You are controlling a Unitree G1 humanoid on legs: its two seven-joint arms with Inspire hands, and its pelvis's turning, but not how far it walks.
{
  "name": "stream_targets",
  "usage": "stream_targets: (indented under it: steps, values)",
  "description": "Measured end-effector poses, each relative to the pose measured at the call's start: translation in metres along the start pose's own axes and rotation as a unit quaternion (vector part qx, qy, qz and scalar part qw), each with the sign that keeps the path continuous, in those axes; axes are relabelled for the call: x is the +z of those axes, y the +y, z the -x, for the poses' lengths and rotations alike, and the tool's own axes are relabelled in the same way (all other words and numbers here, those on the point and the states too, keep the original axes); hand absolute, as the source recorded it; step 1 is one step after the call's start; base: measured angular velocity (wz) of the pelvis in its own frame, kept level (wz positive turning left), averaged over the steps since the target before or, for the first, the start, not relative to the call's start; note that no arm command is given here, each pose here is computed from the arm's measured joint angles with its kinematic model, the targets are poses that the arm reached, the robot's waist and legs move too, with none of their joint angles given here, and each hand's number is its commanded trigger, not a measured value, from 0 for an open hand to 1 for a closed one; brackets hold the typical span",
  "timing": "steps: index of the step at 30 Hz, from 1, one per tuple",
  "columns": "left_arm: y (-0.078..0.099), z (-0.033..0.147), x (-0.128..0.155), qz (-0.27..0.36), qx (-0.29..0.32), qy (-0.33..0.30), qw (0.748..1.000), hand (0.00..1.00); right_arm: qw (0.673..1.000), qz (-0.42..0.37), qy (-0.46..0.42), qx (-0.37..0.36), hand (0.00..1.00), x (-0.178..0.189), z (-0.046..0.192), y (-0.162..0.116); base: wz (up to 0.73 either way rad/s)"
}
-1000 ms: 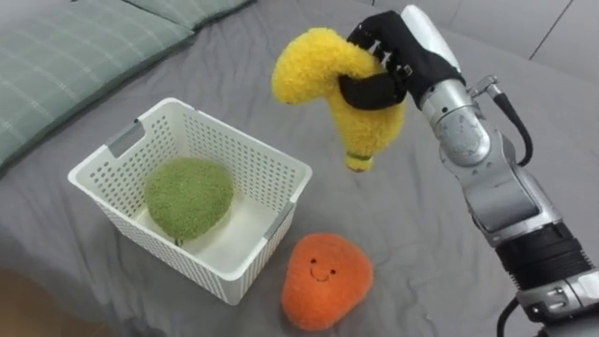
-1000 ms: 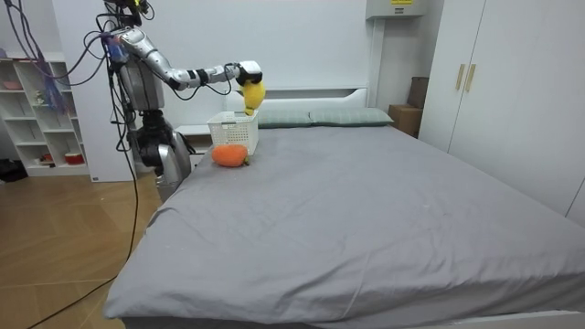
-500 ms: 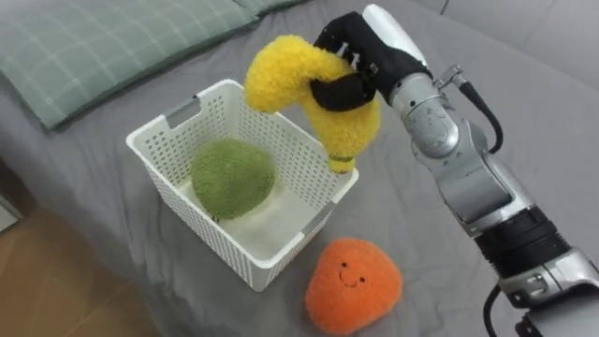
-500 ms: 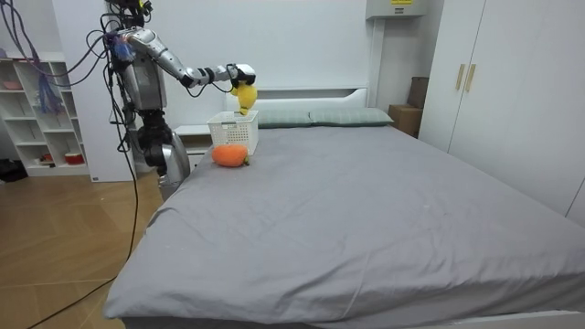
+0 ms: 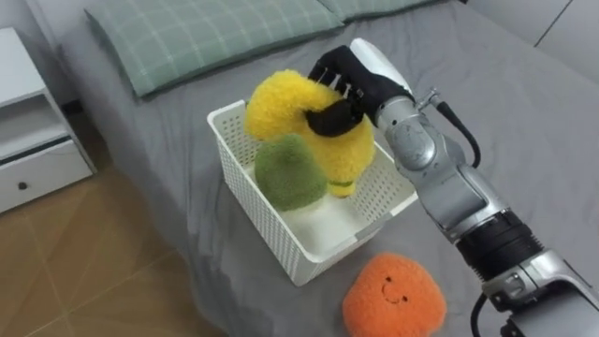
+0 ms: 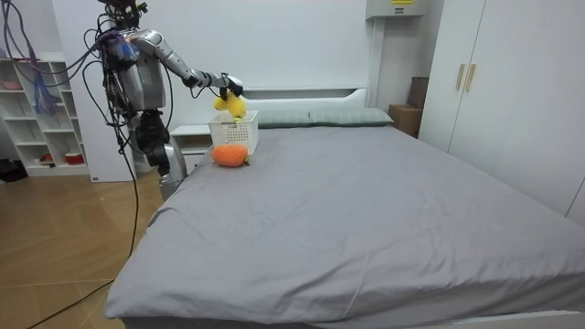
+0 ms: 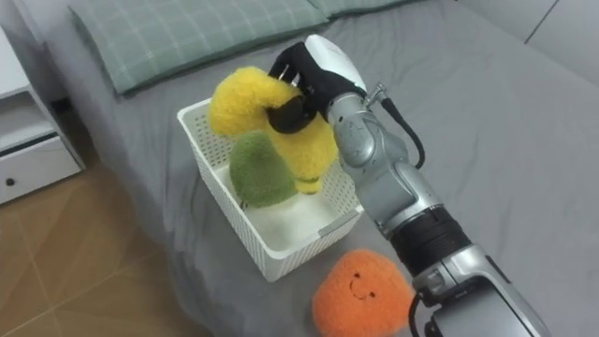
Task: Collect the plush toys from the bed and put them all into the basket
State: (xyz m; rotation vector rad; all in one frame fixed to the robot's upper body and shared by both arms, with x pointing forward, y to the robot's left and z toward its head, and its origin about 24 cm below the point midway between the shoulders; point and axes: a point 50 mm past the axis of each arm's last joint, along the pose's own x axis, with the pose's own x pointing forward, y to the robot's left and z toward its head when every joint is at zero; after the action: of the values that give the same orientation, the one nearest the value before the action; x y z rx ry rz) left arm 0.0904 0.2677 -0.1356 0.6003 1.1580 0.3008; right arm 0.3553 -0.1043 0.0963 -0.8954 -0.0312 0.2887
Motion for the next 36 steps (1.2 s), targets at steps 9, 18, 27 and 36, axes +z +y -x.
stream_targets:
  steps: [9,18,27,36]
  values:
    - [0.009,0.0,0.01,-0.003,0.022,-0.024,0.999,0.0,1.0,-0.005,0.012,0.006,0.0,-0.009,0.0,0.002,0.01]
    - [0.011,0.0,0.017,0.001,0.027,-0.042,0.999,0.0,1.0,-0.006,0.024,0.01,0.0,-0.016,0.0,0.003,-0.06]
    - [0.011,0.0,0.018,0.001,0.027,-0.044,0.999,0.0,1.0,-0.005,0.026,0.01,0.0,-0.017,0.0,0.002,-0.07]
    - [0.009,0.001,0.016,0.001,0.025,-0.042,0.999,0.0,0.999,-0.002,0.029,0.013,0.0,-0.019,0.0,0.001,0.0]
